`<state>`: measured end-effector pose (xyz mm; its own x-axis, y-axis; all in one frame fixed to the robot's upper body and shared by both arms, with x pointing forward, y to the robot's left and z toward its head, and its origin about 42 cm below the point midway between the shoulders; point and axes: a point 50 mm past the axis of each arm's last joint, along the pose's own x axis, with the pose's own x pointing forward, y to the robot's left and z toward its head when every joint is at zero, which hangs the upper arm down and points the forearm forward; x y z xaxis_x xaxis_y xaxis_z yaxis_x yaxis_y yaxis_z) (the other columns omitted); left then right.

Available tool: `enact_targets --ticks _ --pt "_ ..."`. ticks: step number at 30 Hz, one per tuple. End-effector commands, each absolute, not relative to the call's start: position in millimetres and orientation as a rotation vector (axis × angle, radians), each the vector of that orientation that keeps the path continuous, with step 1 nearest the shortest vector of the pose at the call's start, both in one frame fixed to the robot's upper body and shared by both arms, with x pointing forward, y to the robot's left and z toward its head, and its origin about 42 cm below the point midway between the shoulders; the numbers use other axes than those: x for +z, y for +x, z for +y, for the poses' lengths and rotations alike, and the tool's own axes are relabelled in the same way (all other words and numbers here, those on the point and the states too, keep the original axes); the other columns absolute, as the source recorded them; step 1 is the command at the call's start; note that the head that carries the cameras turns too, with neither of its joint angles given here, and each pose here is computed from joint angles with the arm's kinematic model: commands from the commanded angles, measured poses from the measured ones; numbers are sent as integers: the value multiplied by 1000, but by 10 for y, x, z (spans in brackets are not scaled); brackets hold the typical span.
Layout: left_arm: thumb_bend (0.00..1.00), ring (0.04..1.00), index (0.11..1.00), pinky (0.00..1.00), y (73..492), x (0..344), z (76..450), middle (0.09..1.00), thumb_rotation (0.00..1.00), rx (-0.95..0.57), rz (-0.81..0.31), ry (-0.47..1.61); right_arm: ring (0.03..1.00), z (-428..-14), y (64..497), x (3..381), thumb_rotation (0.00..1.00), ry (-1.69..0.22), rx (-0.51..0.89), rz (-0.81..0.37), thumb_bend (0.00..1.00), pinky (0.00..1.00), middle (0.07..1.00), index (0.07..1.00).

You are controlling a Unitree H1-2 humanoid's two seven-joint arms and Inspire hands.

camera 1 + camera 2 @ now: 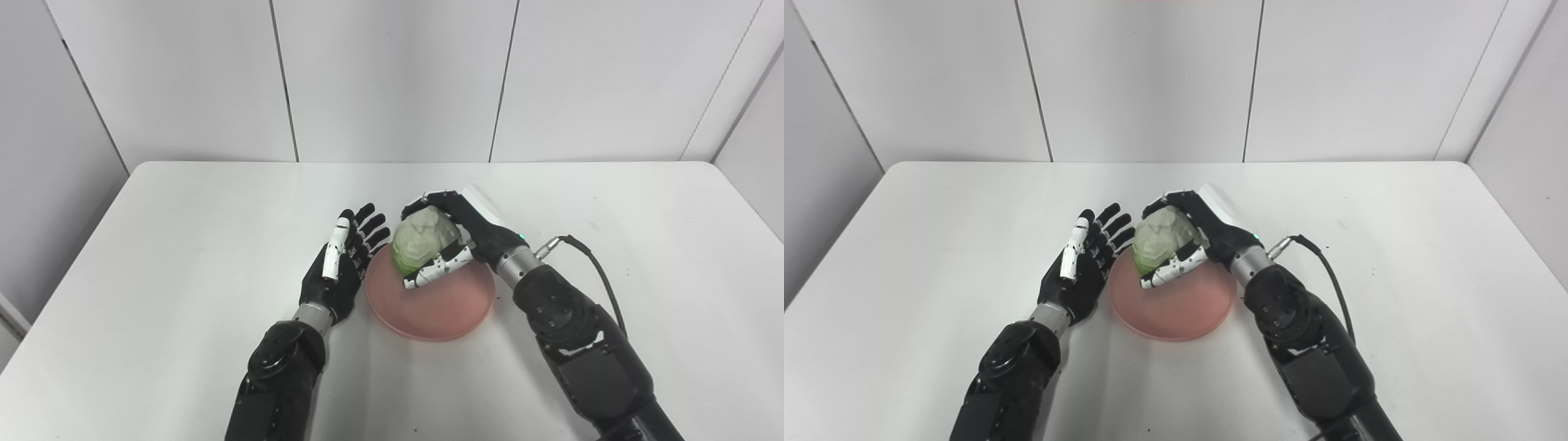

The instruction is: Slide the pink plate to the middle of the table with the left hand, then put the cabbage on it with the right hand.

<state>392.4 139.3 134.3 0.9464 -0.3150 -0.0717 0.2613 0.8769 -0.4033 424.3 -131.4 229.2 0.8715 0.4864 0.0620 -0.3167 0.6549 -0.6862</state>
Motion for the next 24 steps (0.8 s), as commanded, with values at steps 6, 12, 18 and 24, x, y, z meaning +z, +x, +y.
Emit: enact_targets --ticks 6,12,18,24 --pt "445 904 886 884 3930 1401 1367 904 1000 -303 151 -402 406 -1170 4251 2379 0 -726 499 -335 522 357 434 528" --pt "449 918 904 895 3931 1436 1418 922 1000 -314 148 -394 398 -1188 4234 2295 0 -743 499 -315 521 352 427 529" --pt "452 924 917 902 3923 1451 1452 931 1000 -319 146 -386 421 -1277 4230 2244 0 -770 478 -303 525 370 444 518" --pt "455 917 915 909 3915 1460 1484 922 1000 -320 145 -384 385 -1342 4227 2175 0 -778 457 -265 513 376 478 543"
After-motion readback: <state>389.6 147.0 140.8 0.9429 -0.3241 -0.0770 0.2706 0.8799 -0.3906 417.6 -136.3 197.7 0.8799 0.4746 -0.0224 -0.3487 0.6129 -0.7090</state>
